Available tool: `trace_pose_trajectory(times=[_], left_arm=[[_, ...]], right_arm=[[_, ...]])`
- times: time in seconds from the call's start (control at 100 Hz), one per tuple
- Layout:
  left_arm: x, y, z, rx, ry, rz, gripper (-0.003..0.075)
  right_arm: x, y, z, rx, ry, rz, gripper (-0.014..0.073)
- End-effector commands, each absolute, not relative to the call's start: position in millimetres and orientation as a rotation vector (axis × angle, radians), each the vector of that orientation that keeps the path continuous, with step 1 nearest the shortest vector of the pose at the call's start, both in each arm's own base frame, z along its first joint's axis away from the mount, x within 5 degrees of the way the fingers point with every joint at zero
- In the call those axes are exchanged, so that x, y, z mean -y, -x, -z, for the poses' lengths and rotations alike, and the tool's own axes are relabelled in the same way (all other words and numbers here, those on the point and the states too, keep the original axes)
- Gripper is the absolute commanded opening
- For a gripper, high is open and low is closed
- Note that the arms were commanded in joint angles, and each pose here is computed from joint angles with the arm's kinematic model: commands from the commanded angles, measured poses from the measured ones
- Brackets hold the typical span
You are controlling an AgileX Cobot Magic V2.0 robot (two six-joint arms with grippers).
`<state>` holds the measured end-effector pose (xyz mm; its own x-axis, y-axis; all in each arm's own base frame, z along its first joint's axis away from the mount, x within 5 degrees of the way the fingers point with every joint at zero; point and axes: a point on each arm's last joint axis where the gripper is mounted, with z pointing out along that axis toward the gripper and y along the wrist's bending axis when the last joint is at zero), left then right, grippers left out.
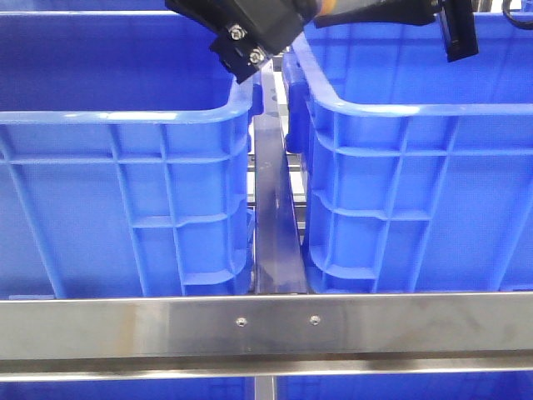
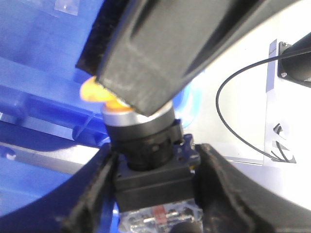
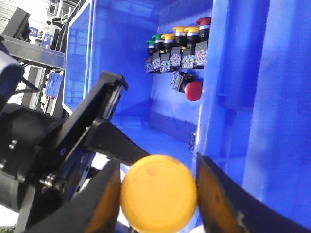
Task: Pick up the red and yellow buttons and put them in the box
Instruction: 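Grasp the yellow button with the right gripper and open the left gripper, then carry the yellow button with the right gripper down into the empty bin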
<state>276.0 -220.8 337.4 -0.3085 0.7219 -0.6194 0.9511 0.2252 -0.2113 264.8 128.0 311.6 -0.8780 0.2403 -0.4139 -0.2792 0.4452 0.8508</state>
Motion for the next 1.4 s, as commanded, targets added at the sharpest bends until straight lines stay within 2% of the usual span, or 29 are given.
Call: trace_pose_trajectory(times=[0.0, 0.12, 0.17, 0.24, 0.39, 0.46, 0.68, 1.03, 1.2, 1.39], left_arm=[[222, -266, -366, -2.017, -1.491, 0.847, 0.0145], [222, -266, -366, -2.015, -1.486, 0.842, 0.0152], [222, -267, -366, -2.015, -1.486, 0.838, 0.0181], [222, -266, -365, -2.016, -1.489, 0.838, 0.0279], [222, -266, -366, -2.014, -1.488, 0.837, 0.0587], [222, -266, -366, -2.014, -1.488, 0.837, 0.0643], [222, -265, -366, -2.021, -1.504, 0.846, 0.0648], [221, -264, -365, -2.023, -1.510, 0.850, 0.0645], [221, -264, -365, -2.023, -1.510, 0.850, 0.0644], [221, -264, -365, -2.025, -1.516, 0.853, 0.0644]], right_arm=[[-131, -258, -337, -2.111, 0.077, -1.544, 0.0266], [-131, -258, -337, -2.110, 0.075, -1.545, 0.0266], [-131, -258, -338, -2.108, 0.073, -1.547, 0.0266], [-131, -258, -338, -2.106, 0.070, -1.550, 0.0266], [-131, -258, -338, -2.106, 0.070, -1.550, 0.0266], [-131, -259, -338, -2.106, 0.068, -1.548, 0.0266], [-121, -262, -339, -2.091, 0.038, -1.532, 0.0266], [-48, -281, -343, -1.989, -0.132, -1.316, 0.0266], [-19, -291, -344, -1.925, -0.172, -1.077, 0.0266], [1, -305, -337, -1.890, -0.153, -0.708, 0.0266]])
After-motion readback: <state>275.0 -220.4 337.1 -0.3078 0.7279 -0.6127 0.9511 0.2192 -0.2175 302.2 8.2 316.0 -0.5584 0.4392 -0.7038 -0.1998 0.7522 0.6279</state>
